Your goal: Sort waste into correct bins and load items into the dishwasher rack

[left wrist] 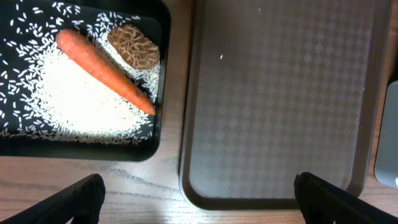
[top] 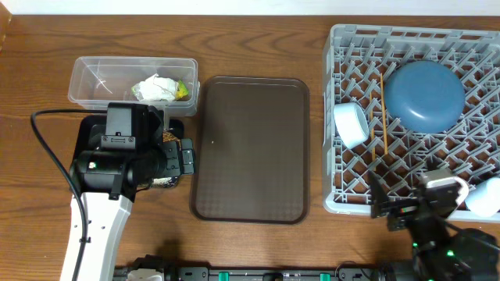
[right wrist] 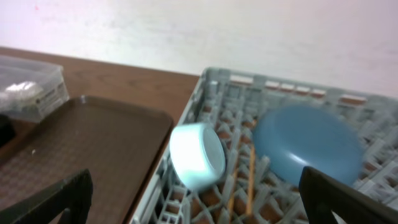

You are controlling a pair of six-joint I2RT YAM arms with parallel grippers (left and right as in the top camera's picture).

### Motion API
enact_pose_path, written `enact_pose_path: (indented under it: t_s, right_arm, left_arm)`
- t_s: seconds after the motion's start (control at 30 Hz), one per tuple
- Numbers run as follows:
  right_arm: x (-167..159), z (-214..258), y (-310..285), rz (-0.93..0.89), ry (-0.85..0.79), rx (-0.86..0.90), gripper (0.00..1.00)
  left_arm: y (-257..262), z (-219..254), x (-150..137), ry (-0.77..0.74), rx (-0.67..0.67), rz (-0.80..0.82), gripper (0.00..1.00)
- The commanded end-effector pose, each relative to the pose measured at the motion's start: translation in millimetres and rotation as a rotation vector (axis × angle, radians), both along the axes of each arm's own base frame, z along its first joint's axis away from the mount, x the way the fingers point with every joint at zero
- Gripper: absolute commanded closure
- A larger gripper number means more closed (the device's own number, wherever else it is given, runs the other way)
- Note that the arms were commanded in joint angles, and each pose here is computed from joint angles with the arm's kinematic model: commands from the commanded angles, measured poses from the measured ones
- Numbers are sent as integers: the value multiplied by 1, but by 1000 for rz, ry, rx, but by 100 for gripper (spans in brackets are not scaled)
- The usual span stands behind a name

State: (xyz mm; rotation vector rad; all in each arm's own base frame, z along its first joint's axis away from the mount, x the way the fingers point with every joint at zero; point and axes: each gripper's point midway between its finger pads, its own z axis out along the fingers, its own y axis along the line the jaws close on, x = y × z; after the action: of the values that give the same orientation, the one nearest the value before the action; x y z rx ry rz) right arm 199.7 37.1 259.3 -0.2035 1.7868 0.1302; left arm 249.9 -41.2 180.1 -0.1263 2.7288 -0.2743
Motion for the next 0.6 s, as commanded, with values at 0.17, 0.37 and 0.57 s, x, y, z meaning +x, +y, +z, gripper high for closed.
enact_pose_path:
  t_s: [0.17,0.37,0.57]
  right_arm:
    - [12,-62,12,68,-55,16,1]
    - [29,-88,14,69,-85,21,1]
    - [41,-98,15,69,-174,25,1]
  left_arm:
    - [-1,1,0,1,-6,-1,2]
    - [-1,1,0,1,-6,-1,2]
    - [-1,1,0,1,-6,-1,2]
